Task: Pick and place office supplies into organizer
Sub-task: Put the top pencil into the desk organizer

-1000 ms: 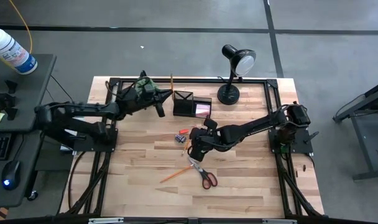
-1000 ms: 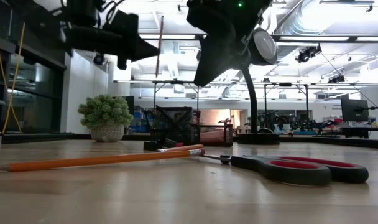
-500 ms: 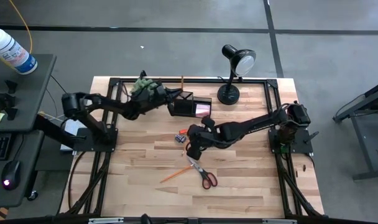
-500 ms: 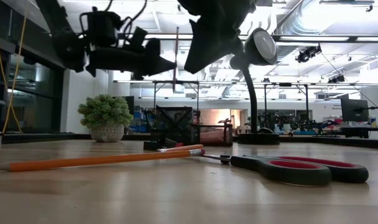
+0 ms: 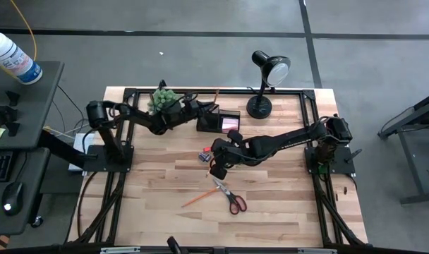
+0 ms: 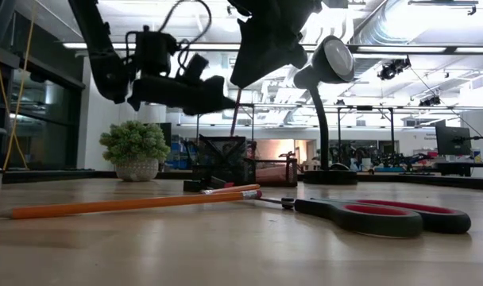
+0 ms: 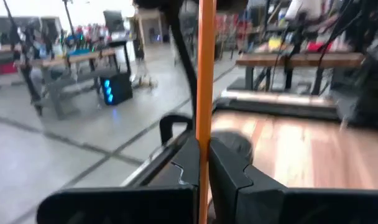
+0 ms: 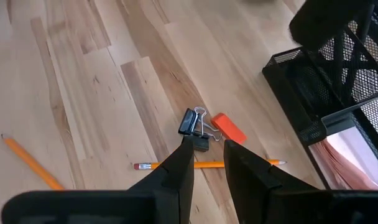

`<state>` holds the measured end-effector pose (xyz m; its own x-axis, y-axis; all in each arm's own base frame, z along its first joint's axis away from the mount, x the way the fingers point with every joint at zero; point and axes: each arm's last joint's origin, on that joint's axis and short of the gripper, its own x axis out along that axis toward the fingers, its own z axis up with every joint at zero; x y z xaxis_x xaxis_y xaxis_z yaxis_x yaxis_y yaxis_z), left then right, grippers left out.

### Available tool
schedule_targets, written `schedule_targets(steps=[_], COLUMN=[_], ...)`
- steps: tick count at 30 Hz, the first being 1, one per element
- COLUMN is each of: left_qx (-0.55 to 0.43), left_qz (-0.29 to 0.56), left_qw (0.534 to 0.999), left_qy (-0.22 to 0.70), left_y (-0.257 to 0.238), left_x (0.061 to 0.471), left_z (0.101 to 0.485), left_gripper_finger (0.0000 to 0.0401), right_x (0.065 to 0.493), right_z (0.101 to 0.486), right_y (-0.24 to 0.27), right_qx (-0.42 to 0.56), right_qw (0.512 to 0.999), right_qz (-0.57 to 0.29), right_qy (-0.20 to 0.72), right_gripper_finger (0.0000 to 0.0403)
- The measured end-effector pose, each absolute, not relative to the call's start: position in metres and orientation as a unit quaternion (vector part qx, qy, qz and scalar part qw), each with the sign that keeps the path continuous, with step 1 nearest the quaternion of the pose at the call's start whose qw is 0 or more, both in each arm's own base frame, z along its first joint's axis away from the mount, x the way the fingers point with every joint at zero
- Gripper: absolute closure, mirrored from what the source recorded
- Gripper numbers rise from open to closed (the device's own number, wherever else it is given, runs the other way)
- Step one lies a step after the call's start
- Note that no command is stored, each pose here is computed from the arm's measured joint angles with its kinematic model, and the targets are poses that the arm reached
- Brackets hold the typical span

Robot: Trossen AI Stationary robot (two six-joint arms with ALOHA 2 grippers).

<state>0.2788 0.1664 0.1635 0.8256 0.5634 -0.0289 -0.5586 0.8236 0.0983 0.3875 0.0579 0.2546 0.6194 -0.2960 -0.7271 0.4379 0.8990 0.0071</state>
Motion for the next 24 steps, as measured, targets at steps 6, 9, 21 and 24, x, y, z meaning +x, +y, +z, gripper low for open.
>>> schedule_targets(steps=[6, 9, 21, 24], left_qx=[0.012, 0.008, -0.025, -0.029], left_qz=[0.309, 0.321, 0.336, 0.338], left_qw=[0.95, 0.946, 0.936, 0.935], left_qy=[0.045, 0.05, 0.101, 0.1], left_y=[0.177, 0.182, 0.183, 0.184], left_x=[0.275, 0.272, 0.269, 0.269], left_z=[0.149, 0.146, 0.135, 0.135], left_gripper_finger=[0.0401, 0.0401, 0.04, 0.0395], right_x=[0.388, 0.388, 0.388, 0.388], right_z=[0.255, 0.255, 0.254, 0.255], right_y=[0.058, 0.058, 0.057, 0.057], right_qx=[0.093, 0.093, 0.09, 0.089], right_qw=[0.895, 0.895, 0.895, 0.895], right_qz=[-0.205, -0.205, -0.205, -0.204], right_qy=[0.385, 0.385, 0.386, 0.386], right_gripper_finger=[0.032, 0.032, 0.032, 0.032])
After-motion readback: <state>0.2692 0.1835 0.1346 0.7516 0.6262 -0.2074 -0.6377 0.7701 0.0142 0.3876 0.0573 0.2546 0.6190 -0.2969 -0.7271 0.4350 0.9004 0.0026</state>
